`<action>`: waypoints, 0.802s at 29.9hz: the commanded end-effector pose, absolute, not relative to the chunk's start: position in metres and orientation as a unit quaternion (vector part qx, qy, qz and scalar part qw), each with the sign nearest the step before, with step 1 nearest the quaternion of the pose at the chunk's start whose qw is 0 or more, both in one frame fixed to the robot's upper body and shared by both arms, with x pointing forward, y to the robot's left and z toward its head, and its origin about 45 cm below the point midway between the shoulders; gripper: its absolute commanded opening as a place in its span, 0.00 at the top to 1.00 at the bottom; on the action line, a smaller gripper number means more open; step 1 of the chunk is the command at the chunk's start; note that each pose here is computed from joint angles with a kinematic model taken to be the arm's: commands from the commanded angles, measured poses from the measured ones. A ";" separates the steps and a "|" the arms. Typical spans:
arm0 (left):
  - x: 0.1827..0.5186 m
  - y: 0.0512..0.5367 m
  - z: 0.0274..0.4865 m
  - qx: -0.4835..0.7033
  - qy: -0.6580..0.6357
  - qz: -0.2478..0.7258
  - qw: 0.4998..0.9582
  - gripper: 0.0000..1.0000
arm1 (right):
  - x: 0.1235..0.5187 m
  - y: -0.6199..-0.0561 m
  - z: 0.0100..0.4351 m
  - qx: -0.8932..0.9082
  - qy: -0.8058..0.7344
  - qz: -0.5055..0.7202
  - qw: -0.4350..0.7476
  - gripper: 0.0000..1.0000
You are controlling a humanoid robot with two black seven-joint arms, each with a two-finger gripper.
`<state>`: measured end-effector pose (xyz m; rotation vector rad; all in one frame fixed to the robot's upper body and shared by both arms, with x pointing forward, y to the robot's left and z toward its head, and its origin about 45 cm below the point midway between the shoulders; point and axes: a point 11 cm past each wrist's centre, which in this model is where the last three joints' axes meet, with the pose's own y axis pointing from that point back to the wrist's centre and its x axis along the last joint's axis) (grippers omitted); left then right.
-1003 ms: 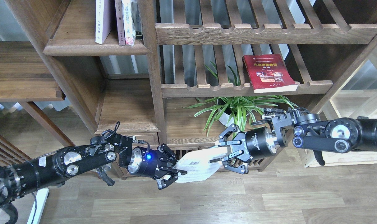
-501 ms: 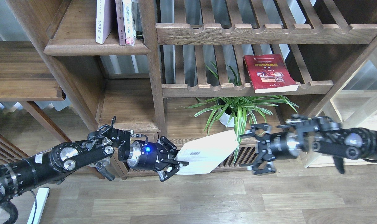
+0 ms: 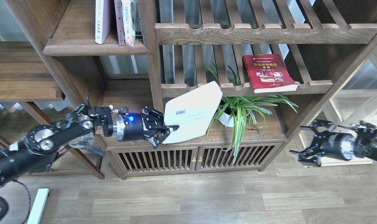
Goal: Organize books on shelf
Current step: 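Pass the white book from the right gripper to the left gripper, then lift the white book with the left gripper up to the top shelf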
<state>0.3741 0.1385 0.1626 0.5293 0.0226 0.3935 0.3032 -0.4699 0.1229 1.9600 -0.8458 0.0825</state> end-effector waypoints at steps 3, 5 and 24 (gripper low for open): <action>0.388 0.171 0.192 0.242 0.000 0.230 0.943 1.00 | 0.286 -0.514 0.128 0.770 -0.394 0.015 0.501 0.00; 0.391 0.180 0.202 0.235 0.004 0.242 0.942 1.00 | 0.274 -0.524 0.123 0.762 -0.401 0.002 0.508 0.00; 0.382 0.249 0.295 0.183 -0.010 0.290 0.939 1.00 | 0.215 -0.546 0.082 0.725 -0.400 -0.007 0.561 0.00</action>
